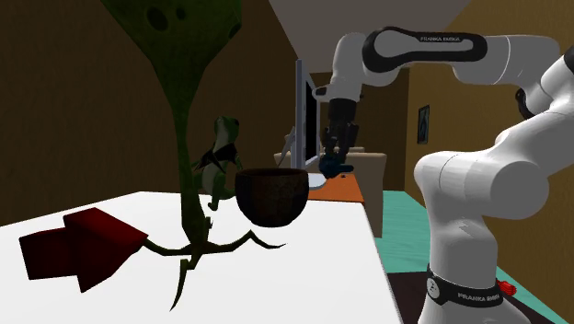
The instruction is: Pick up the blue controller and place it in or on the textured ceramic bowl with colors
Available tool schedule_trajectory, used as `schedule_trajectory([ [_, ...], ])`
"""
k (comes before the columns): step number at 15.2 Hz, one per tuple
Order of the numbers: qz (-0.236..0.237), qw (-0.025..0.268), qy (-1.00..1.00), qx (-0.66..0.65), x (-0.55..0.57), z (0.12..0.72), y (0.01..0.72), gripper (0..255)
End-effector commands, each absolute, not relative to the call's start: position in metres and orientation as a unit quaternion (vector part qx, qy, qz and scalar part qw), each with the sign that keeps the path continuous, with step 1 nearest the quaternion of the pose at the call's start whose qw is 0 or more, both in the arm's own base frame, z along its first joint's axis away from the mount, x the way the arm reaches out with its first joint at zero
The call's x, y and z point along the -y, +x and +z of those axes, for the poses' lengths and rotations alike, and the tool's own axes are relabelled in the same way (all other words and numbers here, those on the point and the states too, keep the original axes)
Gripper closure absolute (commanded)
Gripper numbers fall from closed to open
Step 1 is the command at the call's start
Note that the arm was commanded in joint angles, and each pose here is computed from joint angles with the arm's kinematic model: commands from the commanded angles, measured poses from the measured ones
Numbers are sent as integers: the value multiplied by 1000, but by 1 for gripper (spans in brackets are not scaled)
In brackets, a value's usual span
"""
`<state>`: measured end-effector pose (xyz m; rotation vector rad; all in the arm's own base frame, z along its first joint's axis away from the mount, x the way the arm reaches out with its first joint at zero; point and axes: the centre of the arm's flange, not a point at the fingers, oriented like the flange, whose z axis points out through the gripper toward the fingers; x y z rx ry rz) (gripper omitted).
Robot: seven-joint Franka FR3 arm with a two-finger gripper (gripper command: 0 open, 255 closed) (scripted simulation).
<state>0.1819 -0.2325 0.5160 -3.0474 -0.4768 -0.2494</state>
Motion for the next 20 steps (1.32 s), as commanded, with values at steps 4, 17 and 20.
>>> schedule_trajectory([
  [4,-81,24,-984,154,232,542,182,255],
  [17,-81,24,-984,154,210,590,230,255],
  [20,-81,24,-984,154,193,590,266,255],
])
